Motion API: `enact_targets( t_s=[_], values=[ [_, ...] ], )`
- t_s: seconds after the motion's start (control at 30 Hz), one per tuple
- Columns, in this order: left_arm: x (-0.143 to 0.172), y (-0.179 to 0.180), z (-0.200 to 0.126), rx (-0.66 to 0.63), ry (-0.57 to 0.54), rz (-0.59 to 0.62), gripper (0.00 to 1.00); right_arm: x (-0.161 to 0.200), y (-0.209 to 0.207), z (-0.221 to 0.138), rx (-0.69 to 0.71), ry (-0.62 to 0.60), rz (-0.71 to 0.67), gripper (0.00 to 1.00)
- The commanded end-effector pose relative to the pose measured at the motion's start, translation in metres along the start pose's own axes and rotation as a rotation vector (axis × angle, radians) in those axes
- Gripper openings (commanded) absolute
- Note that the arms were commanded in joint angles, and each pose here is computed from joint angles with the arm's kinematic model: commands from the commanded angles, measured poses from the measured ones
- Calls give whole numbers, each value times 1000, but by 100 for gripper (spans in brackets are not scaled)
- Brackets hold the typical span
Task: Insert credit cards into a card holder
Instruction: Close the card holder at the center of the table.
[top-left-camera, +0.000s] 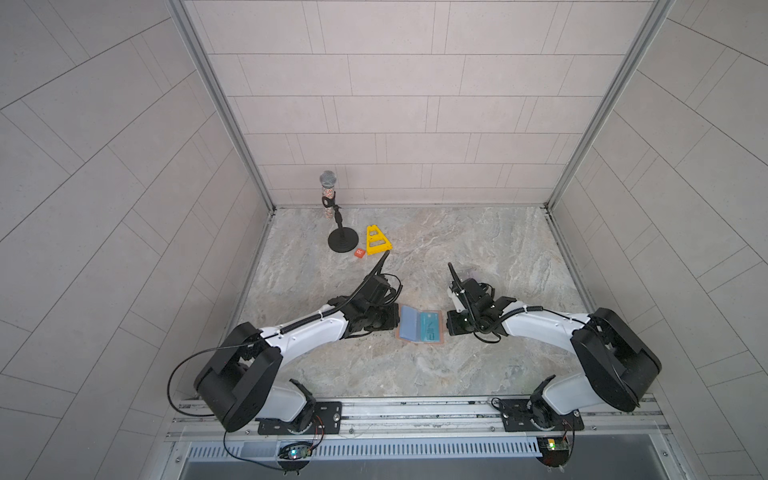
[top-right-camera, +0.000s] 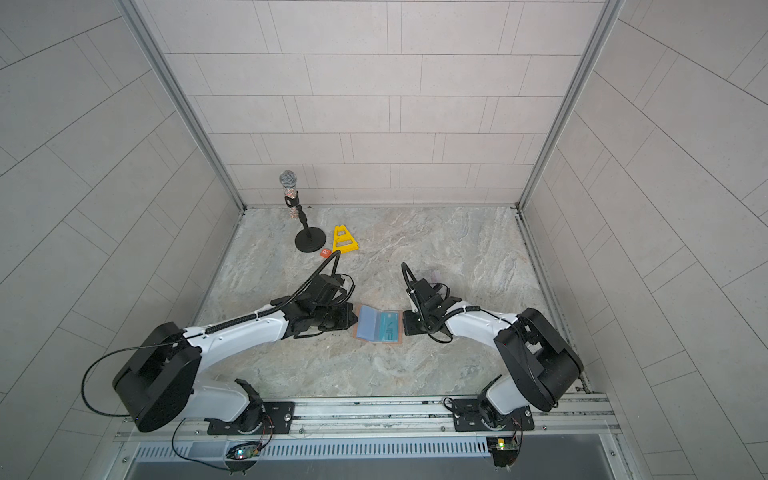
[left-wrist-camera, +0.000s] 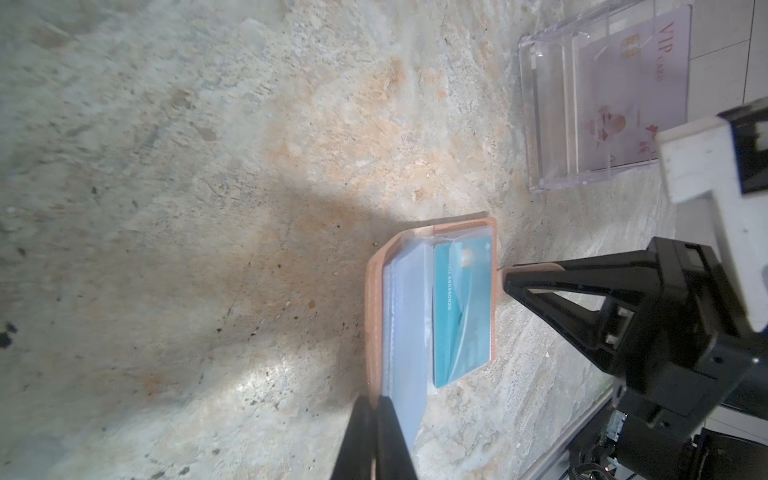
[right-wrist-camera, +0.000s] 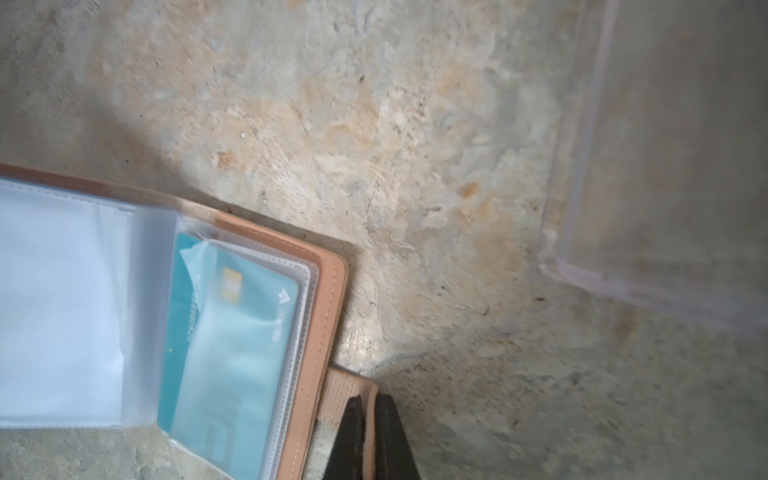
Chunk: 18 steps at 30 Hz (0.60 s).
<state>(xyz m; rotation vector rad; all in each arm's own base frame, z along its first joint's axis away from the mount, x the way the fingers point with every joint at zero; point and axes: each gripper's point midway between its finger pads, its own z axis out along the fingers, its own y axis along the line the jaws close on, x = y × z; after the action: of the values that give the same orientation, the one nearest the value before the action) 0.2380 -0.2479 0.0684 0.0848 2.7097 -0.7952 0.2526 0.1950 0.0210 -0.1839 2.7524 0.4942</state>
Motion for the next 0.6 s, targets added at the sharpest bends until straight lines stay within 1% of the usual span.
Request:
enact_targets(
  t_s=[0.0,0.13,0.27,0.4,0.57],
  values=[
    [-8,-16,-5,-5,-12,65,0,9,-8,8,22,17,30,0],
    [-9,-39,-2,17,-9,124,1,9,-8,9,22,11,37,0],
    [-9,-57,3,48,-2,164,17,8,-9,8,28,8,37,0],
    [-7,-70,12,101,11,174,25,7,-11,5,41,0,35,0],
    [-2,-92,20,204,25,179,39,4,-11,-1,47,-22,32,0]
  ],
)
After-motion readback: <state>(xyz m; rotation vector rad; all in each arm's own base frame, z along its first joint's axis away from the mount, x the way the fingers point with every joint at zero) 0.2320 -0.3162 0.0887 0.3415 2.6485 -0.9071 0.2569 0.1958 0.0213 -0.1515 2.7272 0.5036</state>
